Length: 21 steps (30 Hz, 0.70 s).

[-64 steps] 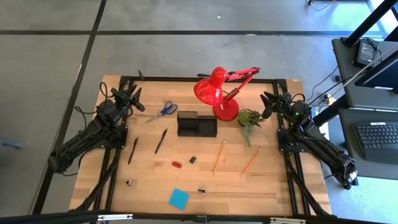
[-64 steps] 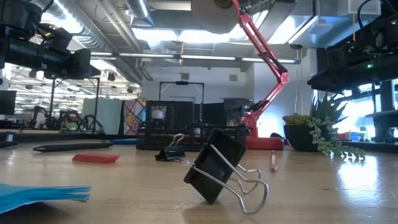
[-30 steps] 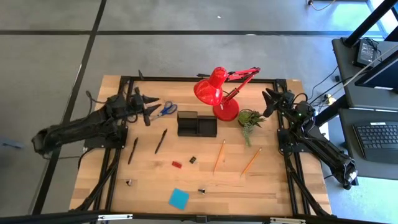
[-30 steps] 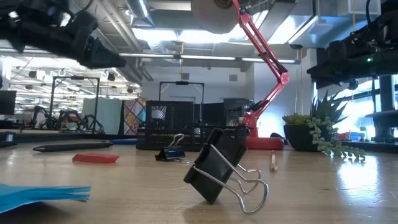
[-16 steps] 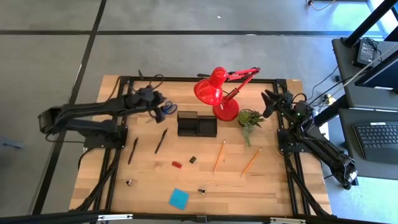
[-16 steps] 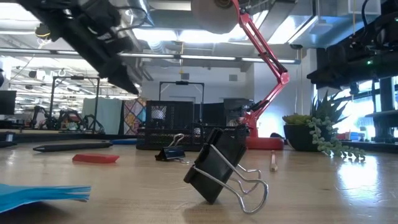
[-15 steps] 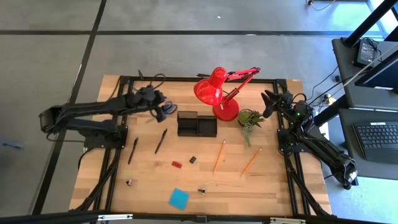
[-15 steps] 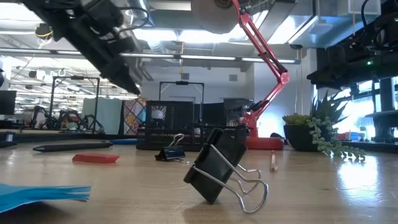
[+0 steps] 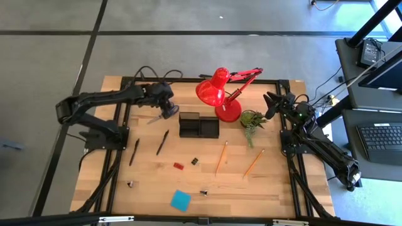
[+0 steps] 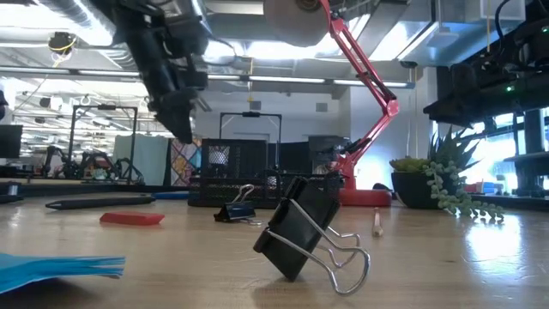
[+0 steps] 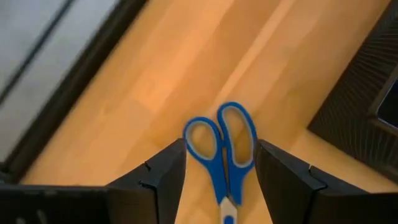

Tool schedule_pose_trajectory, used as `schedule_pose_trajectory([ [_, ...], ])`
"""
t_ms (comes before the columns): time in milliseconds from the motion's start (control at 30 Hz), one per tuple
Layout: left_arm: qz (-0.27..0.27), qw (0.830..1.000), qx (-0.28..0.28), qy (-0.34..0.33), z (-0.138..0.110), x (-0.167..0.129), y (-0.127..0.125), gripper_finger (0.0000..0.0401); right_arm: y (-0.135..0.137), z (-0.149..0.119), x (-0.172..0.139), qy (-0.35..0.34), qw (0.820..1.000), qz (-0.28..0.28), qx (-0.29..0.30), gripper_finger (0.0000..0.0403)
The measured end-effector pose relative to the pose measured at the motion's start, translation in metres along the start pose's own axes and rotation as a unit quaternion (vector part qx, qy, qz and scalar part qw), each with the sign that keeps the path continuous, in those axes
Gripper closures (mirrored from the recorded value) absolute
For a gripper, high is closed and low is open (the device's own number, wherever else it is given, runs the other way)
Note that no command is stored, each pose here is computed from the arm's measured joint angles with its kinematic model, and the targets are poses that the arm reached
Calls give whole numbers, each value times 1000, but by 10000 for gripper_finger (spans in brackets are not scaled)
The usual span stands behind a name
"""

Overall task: Pick and place office supplies into organizer
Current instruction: Put the blue scissors into the black desk organizer

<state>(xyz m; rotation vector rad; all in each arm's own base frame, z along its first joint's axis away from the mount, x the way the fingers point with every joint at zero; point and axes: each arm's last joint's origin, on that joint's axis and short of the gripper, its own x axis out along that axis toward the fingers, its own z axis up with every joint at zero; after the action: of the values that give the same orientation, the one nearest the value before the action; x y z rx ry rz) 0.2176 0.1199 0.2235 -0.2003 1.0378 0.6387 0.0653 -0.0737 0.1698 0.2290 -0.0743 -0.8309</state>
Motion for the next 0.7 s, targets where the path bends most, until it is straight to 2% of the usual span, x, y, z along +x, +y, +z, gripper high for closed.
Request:
schedule_pose_trajectory([
  [367,-19,994,-18,102,-5,38,6,219,0,-1,0,3,1000,-1,0,258],
  [533,-20,991,-21,130,-8,57,5,219,0,-1,0,3,1000,-1,0,258],
  [700,-16,991,-17,129,-7,72,3,219,0,-1,0,3,1000,-1,-1,258],
])
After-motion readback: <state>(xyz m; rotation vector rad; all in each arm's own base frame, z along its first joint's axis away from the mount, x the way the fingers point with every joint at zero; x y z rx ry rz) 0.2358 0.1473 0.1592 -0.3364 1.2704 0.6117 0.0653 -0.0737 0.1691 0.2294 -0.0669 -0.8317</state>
